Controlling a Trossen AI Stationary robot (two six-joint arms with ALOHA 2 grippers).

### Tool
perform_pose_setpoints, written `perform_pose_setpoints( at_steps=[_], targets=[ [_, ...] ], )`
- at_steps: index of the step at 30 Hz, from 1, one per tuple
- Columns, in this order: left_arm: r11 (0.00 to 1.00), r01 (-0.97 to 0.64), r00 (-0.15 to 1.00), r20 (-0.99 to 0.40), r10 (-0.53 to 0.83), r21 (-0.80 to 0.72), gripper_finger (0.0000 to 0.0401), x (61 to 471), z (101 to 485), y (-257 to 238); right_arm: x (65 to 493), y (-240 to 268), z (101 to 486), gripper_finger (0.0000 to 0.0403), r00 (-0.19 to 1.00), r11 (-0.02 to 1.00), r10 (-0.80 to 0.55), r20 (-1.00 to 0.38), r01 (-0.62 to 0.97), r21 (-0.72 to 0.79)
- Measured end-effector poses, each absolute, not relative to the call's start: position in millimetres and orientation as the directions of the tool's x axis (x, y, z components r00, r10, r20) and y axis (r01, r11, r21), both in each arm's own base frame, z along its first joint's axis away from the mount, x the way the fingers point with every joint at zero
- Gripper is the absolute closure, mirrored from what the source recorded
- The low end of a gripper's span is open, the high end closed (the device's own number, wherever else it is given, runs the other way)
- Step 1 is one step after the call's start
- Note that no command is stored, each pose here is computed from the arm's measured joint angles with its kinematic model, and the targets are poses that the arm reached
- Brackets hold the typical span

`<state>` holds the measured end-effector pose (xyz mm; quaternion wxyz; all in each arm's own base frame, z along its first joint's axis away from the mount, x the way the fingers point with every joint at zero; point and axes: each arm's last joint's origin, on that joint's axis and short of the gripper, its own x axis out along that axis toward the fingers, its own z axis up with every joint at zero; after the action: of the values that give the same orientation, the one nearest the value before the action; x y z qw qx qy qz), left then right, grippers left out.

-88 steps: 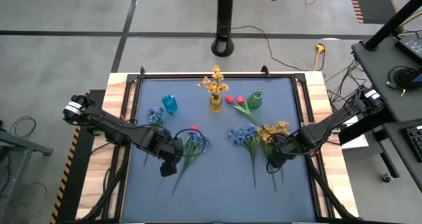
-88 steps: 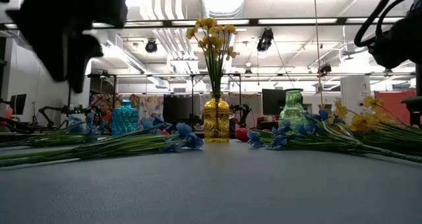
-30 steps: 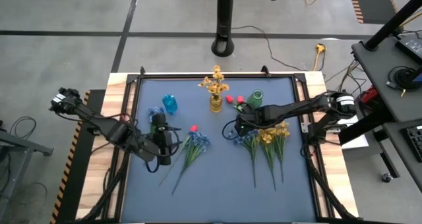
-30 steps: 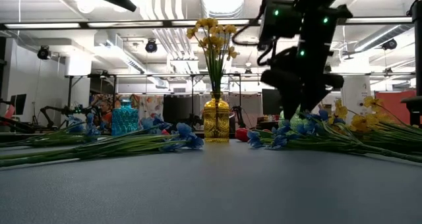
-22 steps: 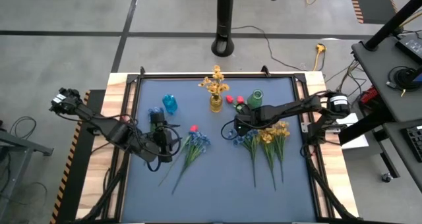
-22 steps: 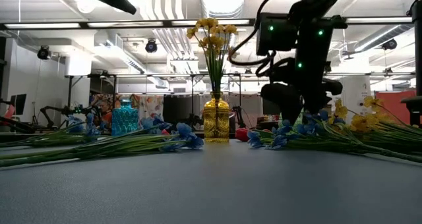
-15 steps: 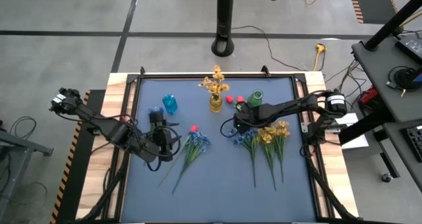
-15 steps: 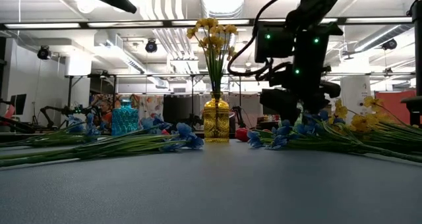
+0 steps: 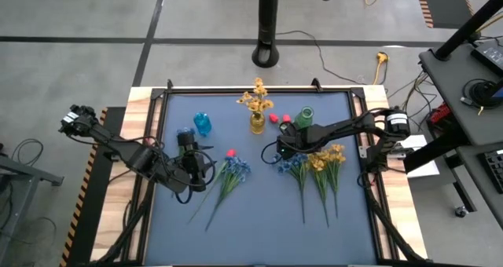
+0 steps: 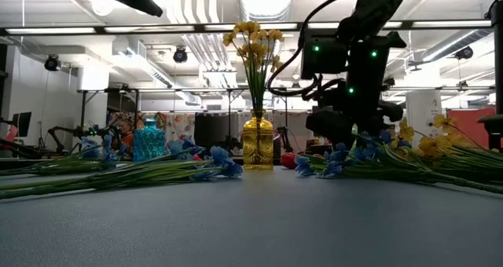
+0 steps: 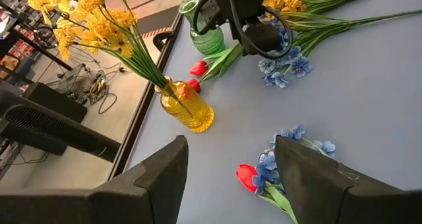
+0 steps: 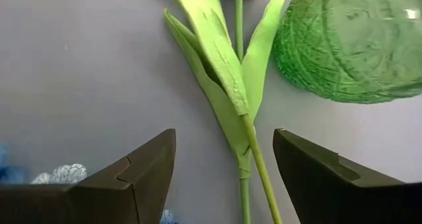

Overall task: Sort flowers into vase by color
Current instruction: Put the top left red tulip into the blue vase

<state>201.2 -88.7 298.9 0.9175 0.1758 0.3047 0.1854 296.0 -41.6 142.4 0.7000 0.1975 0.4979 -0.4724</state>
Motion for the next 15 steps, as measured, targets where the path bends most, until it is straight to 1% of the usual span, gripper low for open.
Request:
perform_pose_setpoints(
  at_steps=[7,11,15],
  targets=[
    [0.870,-0.233,0.746,-0.494,0.447,0.435,0.0192,201.2,298.9,-88.7,297.5,-44.4,136.8,0.0161,0.044,0.472,-0.480,-0.876,0.855,-0.216],
    [0.870,-0.233,0.746,-0.494,0.447,0.435,0.0192,201.2,298.9,-88.7,297.2,-46.9,136.2,0.0179,0.037,0.469,-0.485,-0.874,0.854,-0.224],
    [0.870,-0.233,0.746,-0.494,0.447,0.435,0.0192,201.2,298.9,-88.7,297.1,-47.4,136.1,0.0206,0.037,0.474,-0.485,-0.874,0.851,-0.227]
  ],
)
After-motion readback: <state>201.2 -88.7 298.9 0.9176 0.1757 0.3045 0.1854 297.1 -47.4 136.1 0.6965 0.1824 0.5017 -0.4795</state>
